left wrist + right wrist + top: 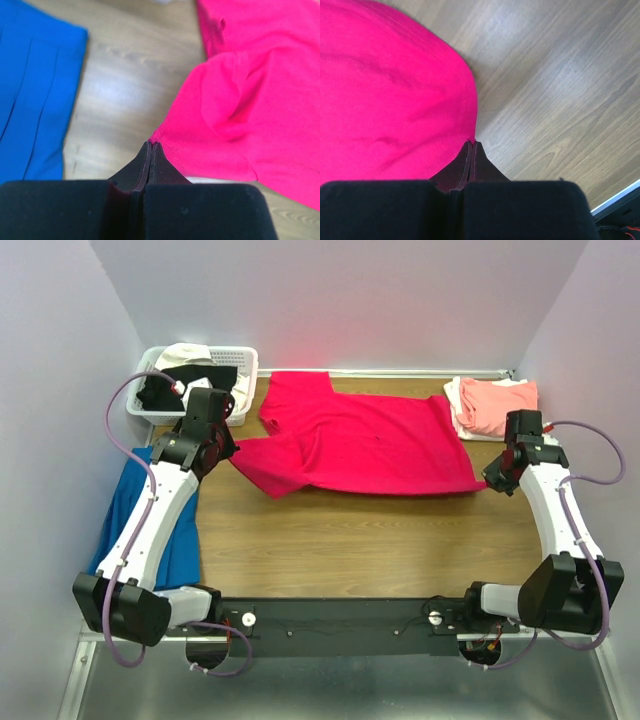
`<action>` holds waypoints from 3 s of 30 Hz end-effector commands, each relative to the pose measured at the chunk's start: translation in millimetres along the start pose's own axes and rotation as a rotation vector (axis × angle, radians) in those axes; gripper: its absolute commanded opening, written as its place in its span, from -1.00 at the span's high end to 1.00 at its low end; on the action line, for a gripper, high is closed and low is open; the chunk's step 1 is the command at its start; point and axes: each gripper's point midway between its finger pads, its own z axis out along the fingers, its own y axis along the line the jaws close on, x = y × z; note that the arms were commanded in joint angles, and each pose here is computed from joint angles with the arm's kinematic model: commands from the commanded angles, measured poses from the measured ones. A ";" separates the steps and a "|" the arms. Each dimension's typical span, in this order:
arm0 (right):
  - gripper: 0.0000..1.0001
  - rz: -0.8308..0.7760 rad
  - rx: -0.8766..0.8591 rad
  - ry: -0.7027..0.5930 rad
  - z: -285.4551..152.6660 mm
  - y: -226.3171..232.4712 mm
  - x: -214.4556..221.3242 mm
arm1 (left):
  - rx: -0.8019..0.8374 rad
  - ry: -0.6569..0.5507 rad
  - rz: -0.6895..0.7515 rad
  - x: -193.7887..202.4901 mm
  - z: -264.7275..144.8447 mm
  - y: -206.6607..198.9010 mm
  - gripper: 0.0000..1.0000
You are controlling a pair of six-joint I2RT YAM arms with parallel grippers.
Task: Fold and stack the t-shirts
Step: Flatten out the tshirt
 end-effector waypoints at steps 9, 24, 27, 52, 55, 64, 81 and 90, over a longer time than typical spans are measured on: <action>0.99 0.013 -0.180 -0.372 -113.9 39.8 -124.0 | 0.093 -0.361 -0.101 -128.8 -100.0 -17.2 1.00; 0.99 0.002 -0.463 -0.565 -206.2 103.9 -201.6 | 0.395 -0.854 -0.031 -288.4 -195.7 -93.4 1.00; 0.99 -0.023 -0.506 -0.606 -230.2 98.2 -199.9 | 0.428 -0.917 -0.028 -296.5 -232.7 -88.6 1.00; 0.99 0.010 -0.682 -0.752 -293.3 100.2 -209.5 | 0.426 -1.063 0.013 -329.7 -251.3 -96.7 1.00; 0.99 0.007 -0.667 -0.714 -260.7 124.9 -222.5 | 0.410 -0.990 0.020 -337.2 -191.4 -120.6 1.00; 0.99 -0.004 -0.669 -0.711 -229.3 170.1 -259.4 | 0.434 -0.932 -0.004 -353.2 -107.4 -150.6 1.00; 0.99 -0.086 -0.568 -0.663 -210.7 108.5 -193.3 | 0.472 -0.768 0.065 -291.1 -132.4 -129.4 1.00; 0.99 -0.104 -0.379 -0.076 -36.7 29.2 13.7 | 0.246 -0.106 0.008 -12.8 1.4 -40.6 1.00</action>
